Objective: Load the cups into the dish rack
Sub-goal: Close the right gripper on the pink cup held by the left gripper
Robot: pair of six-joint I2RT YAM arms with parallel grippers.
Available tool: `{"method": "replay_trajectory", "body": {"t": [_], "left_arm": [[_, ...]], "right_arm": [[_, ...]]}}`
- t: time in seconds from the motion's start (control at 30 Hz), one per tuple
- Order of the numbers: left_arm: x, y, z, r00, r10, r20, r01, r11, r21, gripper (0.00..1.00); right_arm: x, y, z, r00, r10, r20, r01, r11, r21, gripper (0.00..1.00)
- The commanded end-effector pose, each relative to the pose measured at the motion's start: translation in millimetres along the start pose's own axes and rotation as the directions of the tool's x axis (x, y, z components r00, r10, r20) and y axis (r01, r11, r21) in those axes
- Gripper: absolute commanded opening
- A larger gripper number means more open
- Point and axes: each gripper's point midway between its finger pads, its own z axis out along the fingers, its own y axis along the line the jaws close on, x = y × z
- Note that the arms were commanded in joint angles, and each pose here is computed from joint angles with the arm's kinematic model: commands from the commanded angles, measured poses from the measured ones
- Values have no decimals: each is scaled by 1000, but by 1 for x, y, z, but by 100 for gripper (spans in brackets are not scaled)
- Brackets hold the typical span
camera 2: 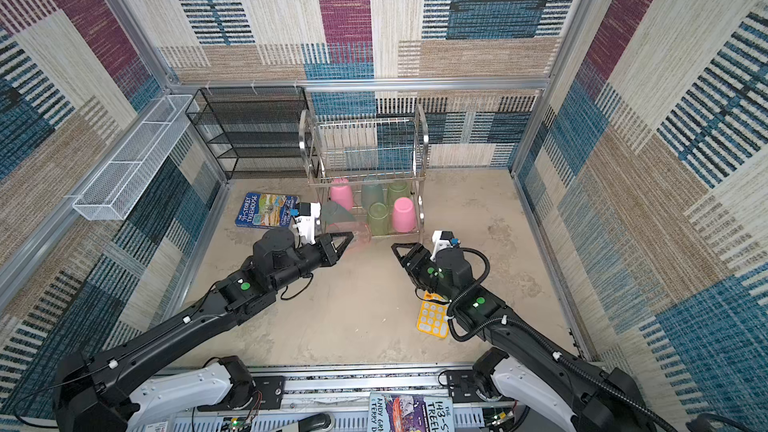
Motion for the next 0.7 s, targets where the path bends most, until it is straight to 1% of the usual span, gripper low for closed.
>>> {"method": "replay_trajectory", "body": {"t": [0.0, 0.1, 0.2, 0.37, 0.43, 0.5, 0.67], "left_arm": [[-25, -28, -3, 990, -85, 113, 69, 988, 137, 0], [-25, -33, -3, 984, -127, 122, 103, 977, 189, 0], [-23, -35, -1, 981, -155, 115, 129, 969, 210, 0], [-17, -40, 7, 972, -209, 107, 175, 950, 260, 0], [-12, -39, 12, 966, -239, 97, 206, 941, 267, 0], [-13, -45, 14, 959, -265, 100, 225, 928, 298, 0], [-3, -53, 23, 947, -311, 82, 269, 905, 328, 0]], "right_arm": [[5, 25, -1, 995, 77, -63, -84, 990, -112, 73], [4, 27, -3, 990, 118, -76, -127, 982, -136, 73], [-2, 31, -6, 985, 159, -66, -169, 970, -175, 74], [-11, 37, -9, 976, 213, -38, -216, 951, -223, 81], [-16, 42, -11, 974, 227, -15, -223, 943, -247, 85], [-22, 47, -14, 972, 234, 9, -222, 935, -275, 88], [-34, 62, -20, 971, 229, 64, -195, 922, -333, 93]]}}
